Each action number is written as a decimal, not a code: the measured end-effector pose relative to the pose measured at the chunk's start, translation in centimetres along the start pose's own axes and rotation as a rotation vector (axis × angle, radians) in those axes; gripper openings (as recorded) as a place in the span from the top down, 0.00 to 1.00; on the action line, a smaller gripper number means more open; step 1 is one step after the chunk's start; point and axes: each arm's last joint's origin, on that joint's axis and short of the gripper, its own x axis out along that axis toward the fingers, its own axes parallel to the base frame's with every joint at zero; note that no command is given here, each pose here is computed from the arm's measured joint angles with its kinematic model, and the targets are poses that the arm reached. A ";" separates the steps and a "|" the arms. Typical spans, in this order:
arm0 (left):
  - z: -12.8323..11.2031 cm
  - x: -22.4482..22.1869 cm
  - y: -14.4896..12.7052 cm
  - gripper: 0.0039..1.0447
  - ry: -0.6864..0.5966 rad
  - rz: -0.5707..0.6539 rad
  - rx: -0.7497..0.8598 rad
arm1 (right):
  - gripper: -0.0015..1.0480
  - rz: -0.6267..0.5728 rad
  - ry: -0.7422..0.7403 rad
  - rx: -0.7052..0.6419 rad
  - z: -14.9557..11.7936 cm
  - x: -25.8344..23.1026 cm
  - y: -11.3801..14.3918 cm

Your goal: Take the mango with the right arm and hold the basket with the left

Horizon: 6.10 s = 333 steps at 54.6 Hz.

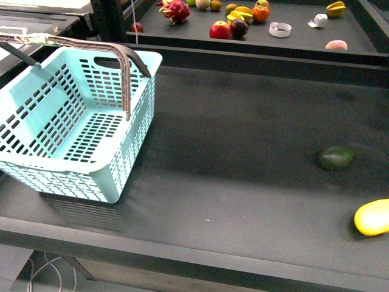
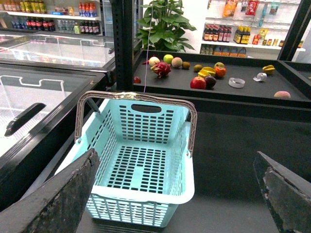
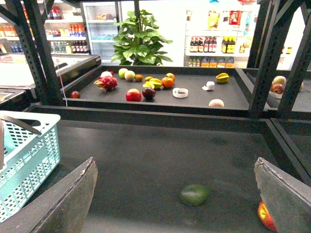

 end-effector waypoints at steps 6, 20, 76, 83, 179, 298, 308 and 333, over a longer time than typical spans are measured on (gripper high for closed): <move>0.0 0.0 0.0 0.08 0.000 0.000 0.000 | 0.08 0.000 0.000 0.000 0.0 0.0 0.0; 0.0 0.0 0.0 0.08 0.000 0.000 0.000 | 0.08 0.000 0.000 0.000 0.0 0.0 0.0; -0.8 8.9 -0.7 0.08 0.232 0.410 -0.544 | 0.08 -0.001 0.000 0.000 0.0 0.0 0.0; -1.3 12.6 -0.6 0.08 0.259 0.400 -0.629 | 0.08 0.000 0.000 0.000 0.0 0.0 0.0; -8.3 40.8 -2.8 0.95 0.327 0.309 -1.061 | 0.08 0.000 0.000 0.000 0.0 0.0 0.0; -0.8 19.4 -19.1 0.95 0.242 -0.616 -0.302 | 0.08 0.000 0.000 0.000 0.0 0.0 0.0; -0.6 19.5 -19.0 0.95 0.234 -0.602 -0.300 | 0.08 0.000 0.000 0.000 0.0 0.0 0.0; -0.6 19.5 -18.9 0.95 0.233 -0.596 -0.300 | 0.08 0.000 0.000 0.000 0.0 0.0 0.0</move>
